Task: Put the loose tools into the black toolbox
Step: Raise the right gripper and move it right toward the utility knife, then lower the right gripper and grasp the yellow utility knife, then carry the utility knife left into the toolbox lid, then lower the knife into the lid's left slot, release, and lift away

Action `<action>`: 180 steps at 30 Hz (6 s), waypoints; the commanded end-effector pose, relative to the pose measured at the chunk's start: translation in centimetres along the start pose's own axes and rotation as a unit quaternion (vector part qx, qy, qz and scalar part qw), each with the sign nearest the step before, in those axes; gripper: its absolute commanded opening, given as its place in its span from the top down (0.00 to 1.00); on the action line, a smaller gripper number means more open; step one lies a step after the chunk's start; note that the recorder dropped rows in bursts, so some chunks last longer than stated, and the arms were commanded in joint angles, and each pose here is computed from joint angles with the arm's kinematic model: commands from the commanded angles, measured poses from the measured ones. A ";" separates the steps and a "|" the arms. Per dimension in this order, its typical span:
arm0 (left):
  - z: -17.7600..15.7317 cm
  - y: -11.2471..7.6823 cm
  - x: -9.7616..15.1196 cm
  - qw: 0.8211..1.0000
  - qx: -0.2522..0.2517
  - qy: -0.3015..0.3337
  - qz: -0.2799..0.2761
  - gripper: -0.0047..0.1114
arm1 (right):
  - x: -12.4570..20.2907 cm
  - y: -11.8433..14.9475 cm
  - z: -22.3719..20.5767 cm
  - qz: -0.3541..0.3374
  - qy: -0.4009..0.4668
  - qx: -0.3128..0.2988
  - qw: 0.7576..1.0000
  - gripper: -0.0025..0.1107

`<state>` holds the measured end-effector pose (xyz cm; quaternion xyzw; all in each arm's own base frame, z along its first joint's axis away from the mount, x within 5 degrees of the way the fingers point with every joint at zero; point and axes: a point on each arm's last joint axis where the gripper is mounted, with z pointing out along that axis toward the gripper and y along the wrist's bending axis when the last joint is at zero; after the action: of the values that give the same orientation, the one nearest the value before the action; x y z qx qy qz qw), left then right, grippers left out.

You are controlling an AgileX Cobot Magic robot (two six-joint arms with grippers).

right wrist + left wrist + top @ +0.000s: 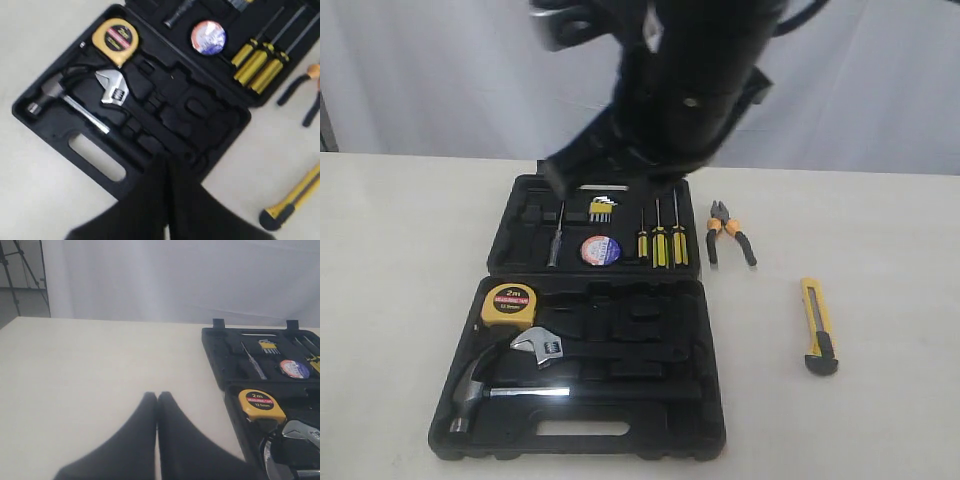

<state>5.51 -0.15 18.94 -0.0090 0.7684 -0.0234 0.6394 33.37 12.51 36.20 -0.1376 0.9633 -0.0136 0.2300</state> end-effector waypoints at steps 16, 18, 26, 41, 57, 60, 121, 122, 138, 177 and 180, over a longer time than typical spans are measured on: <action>0.0 0.0 0.1 1.000 0.001 0.000 -0.001 0.96 | 9.5 -18.9 9.4 0.275 0.116 0.067 0.952 0.98; 0.0 0.0 0.1 1.000 0.001 0.000 -0.001 0.96 | 9.9 -19.1 11.9 0.278 0.149 0.061 0.947 0.98; 0.0 0.0 0.0 1.000 0.001 -0.001 -0.001 0.96 | 11.3 -19.1 17.3 0.287 0.216 0.041 0.932 0.64; 0.0 0.0 0.0 1.000 0.001 -0.001 -0.001 0.96 | 11.0 -19.6 20.0 0.308 0.169 0.052 0.935 0.41; 0.0 0.0 0.0 1.000 0.001 -0.001 -0.001 0.96 | 12.2 -19.5 23.1 0.327 0.198 0.051 0.923 0.41; 0.0 0.0 0.0 1.000 0.001 -0.001 -0.001 0.96 | 12.4 -19.5 23.4 0.327 0.201 0.050 0.922 0.41; 0.0 0.0 0.0 1.000 0.001 -0.001 -0.001 0.96 | -11.3 6.0 25.7 0.246 -0.180 0.043 0.951 0.98; 0.0 0.0 0.0 1.000 0.001 -0.001 -0.001 0.96 | -11.2 6.0 26.1 0.247 -0.182 0.045 0.951 0.98; 0.0 0.0 0.0 1.000 0.001 -0.001 -0.001 0.96 | -11.5 5.5 27.6 0.228 -0.239 0.080 0.941 0.98; 0.0 0.0 0.0 1.000 0.001 -0.001 -0.001 0.96 | -12.5 5.5 23.6 0.201 -0.222 0.079 0.951 0.78; 0.0 0.0 0.0 1.000 0.001 -0.001 -0.001 0.96 | -13.1 5.8 19.6 0.128 -0.213 0.102 0.963 0.98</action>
<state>5.51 -0.15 18.94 -0.0090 0.7684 -0.0234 0.6394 52.66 22.27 21.30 0.0507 0.8955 -0.0336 0.4409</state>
